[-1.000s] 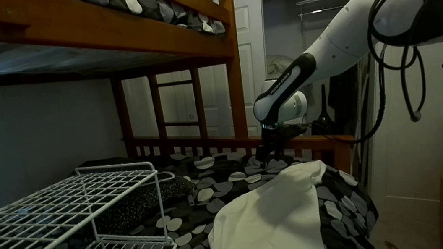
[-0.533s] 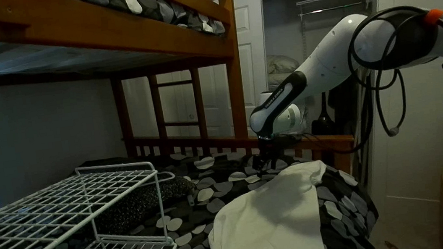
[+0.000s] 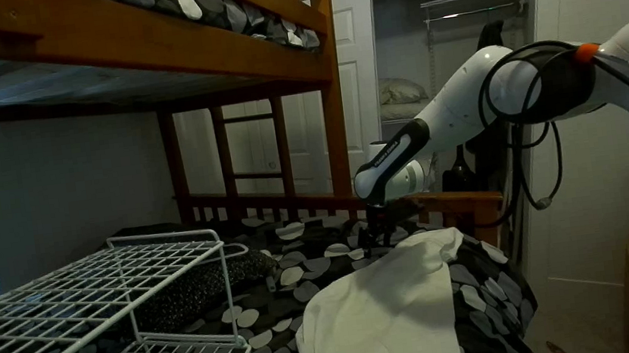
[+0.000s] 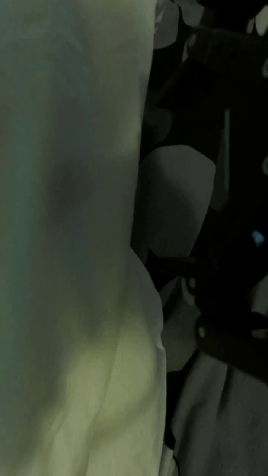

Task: Straighten the pillow case on the bed

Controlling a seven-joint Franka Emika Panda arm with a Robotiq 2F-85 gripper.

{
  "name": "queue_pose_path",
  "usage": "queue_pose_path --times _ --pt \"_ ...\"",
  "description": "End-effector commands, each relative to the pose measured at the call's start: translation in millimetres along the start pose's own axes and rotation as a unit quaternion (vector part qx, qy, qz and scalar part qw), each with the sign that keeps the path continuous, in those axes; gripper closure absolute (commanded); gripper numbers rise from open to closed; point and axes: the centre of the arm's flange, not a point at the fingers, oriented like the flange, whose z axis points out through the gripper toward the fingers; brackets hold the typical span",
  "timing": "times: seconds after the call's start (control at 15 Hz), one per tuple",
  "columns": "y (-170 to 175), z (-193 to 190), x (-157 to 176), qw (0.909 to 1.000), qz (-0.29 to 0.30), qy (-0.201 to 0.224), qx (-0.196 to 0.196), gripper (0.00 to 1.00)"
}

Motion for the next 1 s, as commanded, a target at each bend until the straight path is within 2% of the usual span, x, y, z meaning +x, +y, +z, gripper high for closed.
queue_pose_path --times 0.0,0.4,0.67,0.93 --pt "9 24 9 0.9998 -0.002 0.018 0.006 0.0" --pt "13 51 8 0.9997 -0.015 0.019 0.0 0.0" --pt "13 55 1 0.9993 -0.021 -0.03 -0.004 0.0" --pt "10 41 -2 0.9978 -0.013 -0.062 -0.018 0.0"
